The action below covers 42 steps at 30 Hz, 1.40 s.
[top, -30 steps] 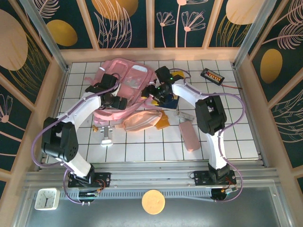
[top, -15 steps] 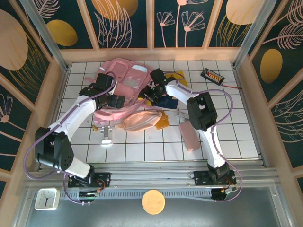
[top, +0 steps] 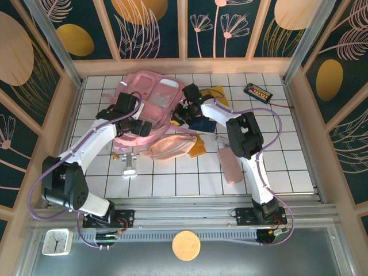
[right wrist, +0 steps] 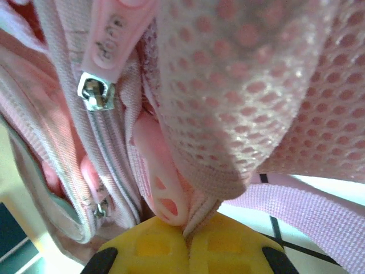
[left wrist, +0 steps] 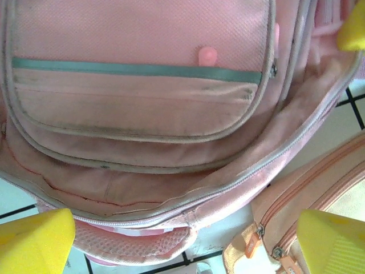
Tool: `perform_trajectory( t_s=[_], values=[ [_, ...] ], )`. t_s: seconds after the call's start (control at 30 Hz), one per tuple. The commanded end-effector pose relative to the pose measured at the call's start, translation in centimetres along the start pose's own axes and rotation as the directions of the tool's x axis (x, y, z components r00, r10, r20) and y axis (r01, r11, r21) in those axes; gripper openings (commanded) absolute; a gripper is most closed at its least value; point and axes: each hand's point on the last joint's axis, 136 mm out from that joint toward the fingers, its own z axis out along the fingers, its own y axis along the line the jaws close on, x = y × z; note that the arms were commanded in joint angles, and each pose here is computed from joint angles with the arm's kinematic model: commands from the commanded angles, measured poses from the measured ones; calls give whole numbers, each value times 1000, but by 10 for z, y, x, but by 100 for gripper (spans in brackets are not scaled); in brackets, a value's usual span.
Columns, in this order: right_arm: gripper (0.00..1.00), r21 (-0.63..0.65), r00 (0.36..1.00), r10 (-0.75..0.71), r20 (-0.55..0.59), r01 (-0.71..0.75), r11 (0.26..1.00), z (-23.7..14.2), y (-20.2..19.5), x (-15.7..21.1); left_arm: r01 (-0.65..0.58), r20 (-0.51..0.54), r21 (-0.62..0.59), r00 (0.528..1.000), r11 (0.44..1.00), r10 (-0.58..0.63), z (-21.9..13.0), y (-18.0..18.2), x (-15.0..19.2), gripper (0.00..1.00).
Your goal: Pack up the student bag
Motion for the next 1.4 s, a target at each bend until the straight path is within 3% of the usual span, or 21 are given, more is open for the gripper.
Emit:
perform_trajectory(
  t_s=[0.0, 0.2, 0.4, 0.57, 0.77, 0.8, 0.83, 0.9, 1.0, 1.03, 1.1, 1.17, 1.23, 1.37],
  values=[
    [0, -124, 998, -45, 50, 51, 991, -27, 50, -11, -72, 32, 28, 997, 997, 71, -6, -6, -1, 99],
    [0, -204, 993, -76, 95, 94, 974, -74, 98, -8, -206, 93, 22, 975, 978, 203, -9, -21, -18, 99],
    [0, -242, 990, -96, 104, 119, 963, -103, 117, 3, -257, 92, 20, 963, 966, 254, -4, -25, -20, 99],
    [0, -269, 988, -97, 121, 127, 955, -133, 116, -9, -287, 58, -62, 955, 956, 290, 5, -11, -8, 98],
    [0, -260, 987, -125, 104, 148, 954, -149, 107, -9, -293, 46, -50, 954, 955, 295, 18, -14, -6, 90],
    [0, -259, 986, -132, 102, 154, 954, -151, 106, -8, -287, 47, -31, 956, 957, 288, 21, -17, -8, 84],
    [0, -258, 985, -137, 102, 159, 953, -152, 105, -8, -285, 48, -7, 957, 959, 285, 24, -22, -10, 71],
    [0, -245, 984, -148, 98, 168, 955, -151, 99, -7, -271, 50, 35, 962, 962, 269, 31, -30, -14, 36],
    [1, -232, 977, -184, 105, 204, 951, -153, 91, -7, -255, 47, 83, 967, 963, 252, 37, -39, -19, 3],
    [9, -229, 972, -204, 113, 226, 947, -153, 89, -6, -253, 48, 91, 967, 963, 249, 37, -40, -20, 0],
    [40, -201, 950, -269, 162, 298, 933, -161, 82, -6, -245, 65, 90, 969, 965, 239, 33, -40, -25, 0],
    [55, -179, 926, -324, 195, 358, 916, -168, 73, -4, -243, 90, 100, 968, 965, 234, 25, -42, -30, 0],
    [60, -162, 903, -368, 222, 407, 899, -171, 62, -1, -243, 108, 122, 967, 962, 230, 18, -46, -34, 0],
    [60, -175, 852, -454, 260, 504, 846, -176, 48, 8, -231, 131, 164, 969, 959, 211, 7, -53, -40, 0]
  ],
)
